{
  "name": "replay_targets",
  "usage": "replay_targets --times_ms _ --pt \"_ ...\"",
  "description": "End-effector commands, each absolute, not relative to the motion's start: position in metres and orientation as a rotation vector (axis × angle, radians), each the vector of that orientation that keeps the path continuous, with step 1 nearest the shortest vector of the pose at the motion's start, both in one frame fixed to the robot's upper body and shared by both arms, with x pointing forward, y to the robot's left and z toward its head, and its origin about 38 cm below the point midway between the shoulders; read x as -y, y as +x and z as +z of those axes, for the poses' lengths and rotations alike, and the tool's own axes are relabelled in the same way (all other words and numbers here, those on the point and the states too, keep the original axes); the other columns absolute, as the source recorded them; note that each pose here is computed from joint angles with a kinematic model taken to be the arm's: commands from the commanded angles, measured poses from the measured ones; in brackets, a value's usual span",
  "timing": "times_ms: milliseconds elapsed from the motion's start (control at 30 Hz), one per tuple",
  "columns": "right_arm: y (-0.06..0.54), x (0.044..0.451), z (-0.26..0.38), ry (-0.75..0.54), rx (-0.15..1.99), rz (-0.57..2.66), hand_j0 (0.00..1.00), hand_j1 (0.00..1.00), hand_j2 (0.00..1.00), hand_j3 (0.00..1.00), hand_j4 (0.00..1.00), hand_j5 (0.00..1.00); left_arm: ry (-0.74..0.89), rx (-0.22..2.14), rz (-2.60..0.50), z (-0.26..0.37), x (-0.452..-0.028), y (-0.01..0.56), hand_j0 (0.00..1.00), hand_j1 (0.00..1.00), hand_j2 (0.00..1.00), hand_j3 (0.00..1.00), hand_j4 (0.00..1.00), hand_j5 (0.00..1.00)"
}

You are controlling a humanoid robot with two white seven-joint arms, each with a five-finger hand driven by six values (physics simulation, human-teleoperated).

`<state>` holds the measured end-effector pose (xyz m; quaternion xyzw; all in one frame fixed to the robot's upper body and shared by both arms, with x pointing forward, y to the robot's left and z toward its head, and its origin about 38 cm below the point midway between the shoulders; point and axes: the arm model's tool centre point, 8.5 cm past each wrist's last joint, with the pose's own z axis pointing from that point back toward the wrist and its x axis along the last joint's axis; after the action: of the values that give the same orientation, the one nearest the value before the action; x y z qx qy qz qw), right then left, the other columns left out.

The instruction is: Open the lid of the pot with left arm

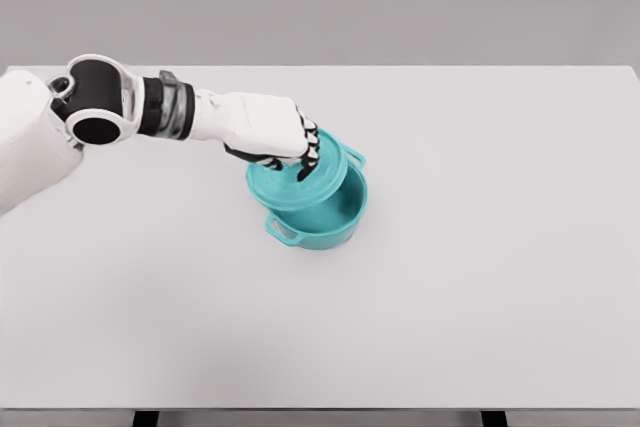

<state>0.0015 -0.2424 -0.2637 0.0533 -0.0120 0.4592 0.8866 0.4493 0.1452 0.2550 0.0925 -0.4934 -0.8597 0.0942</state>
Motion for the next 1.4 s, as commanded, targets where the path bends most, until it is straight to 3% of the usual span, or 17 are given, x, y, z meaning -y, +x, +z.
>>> replay_targets --times_ms 0,667,800,900,933,1067,1200,1267,1367 --pt "0.001 0.242 -0.264 0.111 0.025 0.955 1.0 1.0 1.0 1.0 1.0 1.0 0.309 1.422 -2.53 0.257 -0.166 0.452 0.41 0.41 0.41 0.41 0.41 0.41" --pt "0.001 0.242 -0.264 0.111 0.025 0.955 1.0 1.0 1.0 1.0 1.0 1.0 0.507 1.121 -2.499 0.241 -0.245 0.478 0.46 0.46 0.46 0.46 0.46 0.46" --pt "0.001 0.242 -0.264 0.111 0.025 0.955 1.0 1.0 1.0 1.0 1.0 1.0 0.501 1.109 -2.49 0.237 -0.247 0.48 0.64 0.64 0.64 0.64 0.64 0.64" --pt "0.001 0.242 -0.264 0.111 0.025 0.955 1.0 1.0 1.0 1.0 1.0 1.0 0.499 1.108 -2.489 0.236 -0.247 0.48 0.7 0.7 0.7 0.7 0.7 0.7" --pt "0.001 0.242 -0.264 0.111 0.025 0.955 1.0 1.0 1.0 1.0 1.0 1.0 0.498 1.101 -2.48 0.235 -0.25 0.482 0.8 0.8 0.8 0.8 0.8 0.8" --pt "0.001 0.242 -0.264 0.111 0.025 0.955 1.0 1.0 1.0 1.0 1.0 1.0 0.503 1.095 -2.463 0.236 -0.255 0.484 0.99 0.99 0.99 0.99 0.99 0.99" --pt "0.001 0.243 -0.264 0.11 0.024 0.955 1.0 1.0 1.0 1.0 1.0 1.0 0.441 1.12 -2.315 0.235 -0.283 0.494 1.0 1.0 1.0 1.0 1.0 1.0" --pt "0.001 0.242 -0.264 0.111 0.025 0.955 1.0 1.0 1.0 1.0 1.0 1.0 0.316 1.186 -1.995 0.225 -0.333 0.508 1.0 1.0 1.0 1.0 1.0 1.0" --pt "0.001 0.242 -0.264 0.111 0.025 0.955 1.0 1.0 1.0 1.0 1.0 1.0 0.349 1.133 -1.922 0.223 -0.368 0.508 1.0 1.0 1.0 1.0 1.0 1.0"
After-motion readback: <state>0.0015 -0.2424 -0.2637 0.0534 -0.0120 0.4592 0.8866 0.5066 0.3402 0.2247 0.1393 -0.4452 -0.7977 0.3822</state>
